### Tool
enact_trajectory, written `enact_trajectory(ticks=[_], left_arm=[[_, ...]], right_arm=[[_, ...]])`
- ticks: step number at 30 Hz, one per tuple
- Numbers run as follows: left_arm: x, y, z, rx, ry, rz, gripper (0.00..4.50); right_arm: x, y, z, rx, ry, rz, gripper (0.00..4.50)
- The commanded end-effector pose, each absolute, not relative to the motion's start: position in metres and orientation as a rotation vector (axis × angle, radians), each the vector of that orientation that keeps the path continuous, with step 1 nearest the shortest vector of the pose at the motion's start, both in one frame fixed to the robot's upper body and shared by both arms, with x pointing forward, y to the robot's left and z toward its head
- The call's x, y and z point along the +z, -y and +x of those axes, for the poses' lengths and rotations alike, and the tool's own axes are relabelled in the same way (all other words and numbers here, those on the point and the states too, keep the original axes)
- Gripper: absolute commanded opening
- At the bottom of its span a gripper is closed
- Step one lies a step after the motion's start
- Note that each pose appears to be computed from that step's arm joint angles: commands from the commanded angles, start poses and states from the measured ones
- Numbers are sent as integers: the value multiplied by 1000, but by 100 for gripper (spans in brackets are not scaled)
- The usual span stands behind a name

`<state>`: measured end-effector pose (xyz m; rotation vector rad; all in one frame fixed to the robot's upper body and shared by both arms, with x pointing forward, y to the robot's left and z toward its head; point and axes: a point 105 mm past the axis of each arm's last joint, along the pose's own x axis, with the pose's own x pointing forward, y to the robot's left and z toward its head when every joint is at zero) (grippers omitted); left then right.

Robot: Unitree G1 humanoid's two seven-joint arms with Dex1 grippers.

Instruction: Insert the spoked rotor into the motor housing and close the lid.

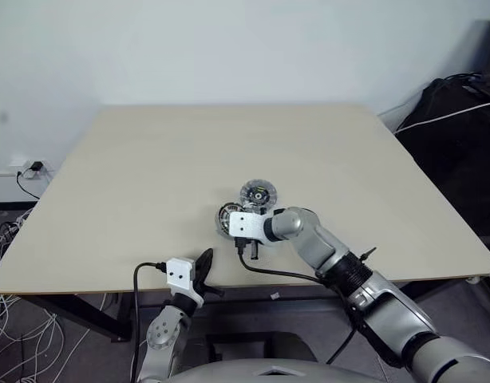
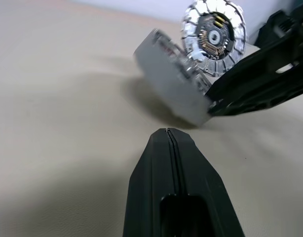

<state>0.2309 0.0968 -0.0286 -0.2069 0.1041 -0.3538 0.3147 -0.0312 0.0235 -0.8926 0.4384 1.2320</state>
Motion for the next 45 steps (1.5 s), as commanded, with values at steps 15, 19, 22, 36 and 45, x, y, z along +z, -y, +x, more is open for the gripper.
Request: enact_trajectory(ticks=[15, 19, 22, 36, 45], left_arm=[[-22, -104, 241, -393, -60, -212, 0], [-22, -104, 241, -389, -62, -215, 0], [-21, -103, 241, -392, -61, -214, 0], [-17, -97, 241, -415, -65, -217, 0], [-13, -98, 238, -400, -62, -217, 0]], right_arm=[[77, 62, 303, 1153, -370, -862, 11], [68, 74, 284, 1175, -475, -779, 11], [62, 77, 270, 1199, -548, -704, 11], [42, 62, 276, 1071, -680, -511, 11], [30, 44, 300, 990, -714, -437, 11]])
